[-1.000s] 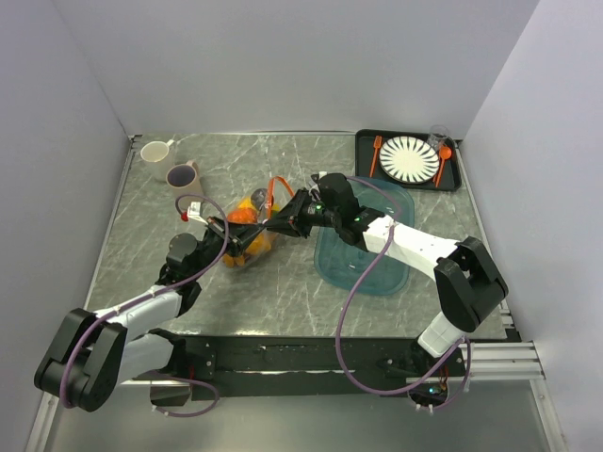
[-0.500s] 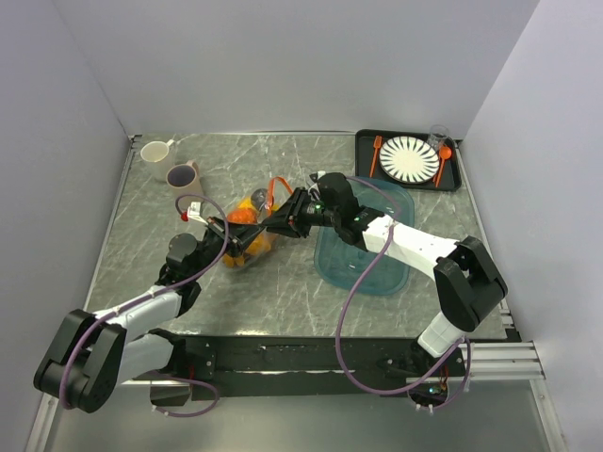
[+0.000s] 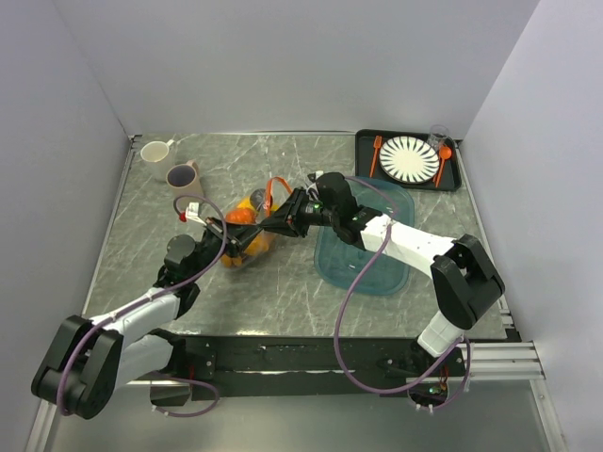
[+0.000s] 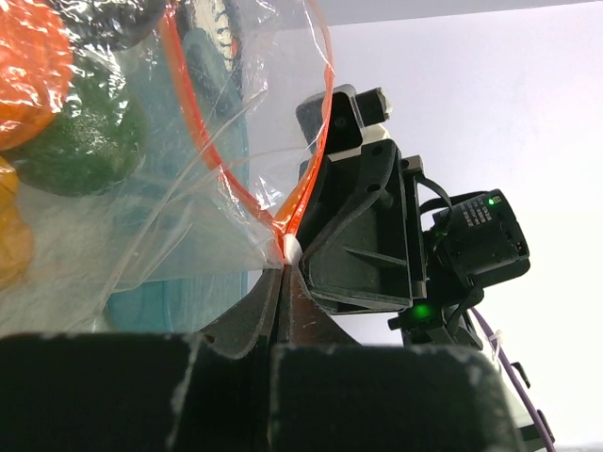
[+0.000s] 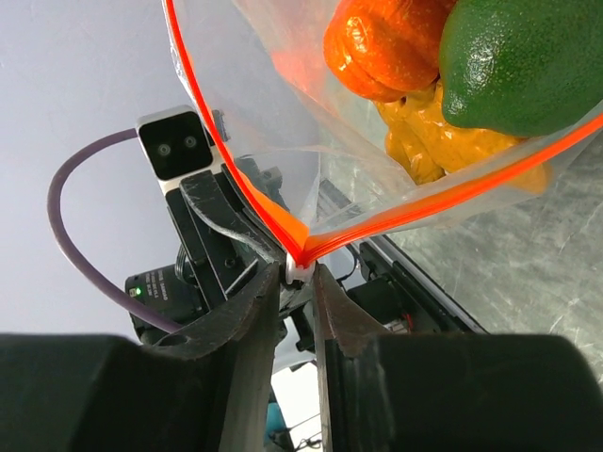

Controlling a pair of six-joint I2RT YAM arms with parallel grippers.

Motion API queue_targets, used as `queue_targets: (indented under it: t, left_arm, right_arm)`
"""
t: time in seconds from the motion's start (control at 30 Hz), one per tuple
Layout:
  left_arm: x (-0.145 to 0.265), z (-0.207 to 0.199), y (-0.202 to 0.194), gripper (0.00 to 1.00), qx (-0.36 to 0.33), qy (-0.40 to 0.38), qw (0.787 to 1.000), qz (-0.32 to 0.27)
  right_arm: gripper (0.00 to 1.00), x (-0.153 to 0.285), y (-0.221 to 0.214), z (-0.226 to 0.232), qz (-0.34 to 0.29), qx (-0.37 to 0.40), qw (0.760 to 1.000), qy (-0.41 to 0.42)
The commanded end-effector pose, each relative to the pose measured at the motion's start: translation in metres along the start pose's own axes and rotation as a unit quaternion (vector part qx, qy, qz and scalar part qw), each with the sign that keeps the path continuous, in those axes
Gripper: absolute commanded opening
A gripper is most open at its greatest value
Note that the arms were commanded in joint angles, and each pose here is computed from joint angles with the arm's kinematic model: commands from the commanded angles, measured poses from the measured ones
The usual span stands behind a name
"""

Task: Place the food in the zip-top bag and seal the zipper
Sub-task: Zip the zipper food storage bag at the center of the board.

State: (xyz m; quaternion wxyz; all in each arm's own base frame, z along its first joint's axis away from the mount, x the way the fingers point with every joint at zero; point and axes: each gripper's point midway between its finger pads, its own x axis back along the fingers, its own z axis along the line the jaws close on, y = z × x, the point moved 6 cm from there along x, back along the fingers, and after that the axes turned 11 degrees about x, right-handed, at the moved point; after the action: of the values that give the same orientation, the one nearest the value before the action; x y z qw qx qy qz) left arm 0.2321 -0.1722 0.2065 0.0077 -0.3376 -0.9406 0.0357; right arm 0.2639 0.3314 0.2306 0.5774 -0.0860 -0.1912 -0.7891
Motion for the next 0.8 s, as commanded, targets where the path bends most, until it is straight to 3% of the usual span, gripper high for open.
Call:
queue_targets:
  t: [0.0, 0.13, 0.23, 0.27, 0.47, 0.5, 0.57, 0.63, 0.7, 0.77]
  left_arm:
    - [0.005, -0.013, -0.004, 0.01, -0.022, -0.031, 0.999, 0.008]
    - [0.007, -0.009, -0.005, 0.01, -0.023, -0.024, 0.999, 0.008]
    - [0.010, -0.008, -0.005, 0.01, -0.024, -0.022, 0.999, 0.006]
    - [0.011, -0.008, -0.005, 0.01, -0.025, -0.023, 0.999, 0.005]
    - [0.016, -0.003, -0.006, 0.01, -0.028, -0.014, 1.000, 0.001]
    - [0.016, -0.003, -0.006, 0.01, -0.028, -0.014, 1.000, 0.002]
    - [0.016, -0.003, -0.006, 0.01, -0.028, -0.015, 1.000, 0.001]
    - [0.015, -0.005, -0.006, 0.01, -0.029, -0.018, 0.999, 0.003]
    - [0.015, -0.006, -0.006, 0.01, -0.029, -0.020, 0.999, 0.003]
    - [0.015, -0.006, -0.006, 0.01, -0.030, -0.018, 0.999, 0.004]
  right_arm:
    - [0.27, 0.005, 0.013, 0.025, -0.022, 0.022, 0.999, 0.038]
    - [0.28, 0.008, 0.016, 0.023, -0.029, 0.019, 0.999, 0.040]
    - [0.11, 0.010, 0.017, 0.024, -0.033, 0.023, 0.998, 0.039]
    - [0.00, 0.012, 0.019, 0.024, -0.036, 0.024, 0.998, 0.041]
    - [0.00, 0.014, 0.021, 0.024, -0.036, 0.027, 0.998, 0.045]
    - [0.04, 0.012, 0.020, 0.024, -0.033, 0.026, 0.998, 0.046]
    - [0.24, 0.012, 0.020, 0.024, -0.033, 0.026, 0.998, 0.049]
    - [0.24, 0.013, 0.020, 0.024, -0.035, 0.028, 0.998, 0.049]
    - [0.33, 0.011, 0.020, 0.024, -0.031, 0.025, 0.998, 0.047]
    - [0.36, 0.011, 0.020, 0.026, -0.032, 0.026, 0.998, 0.053]
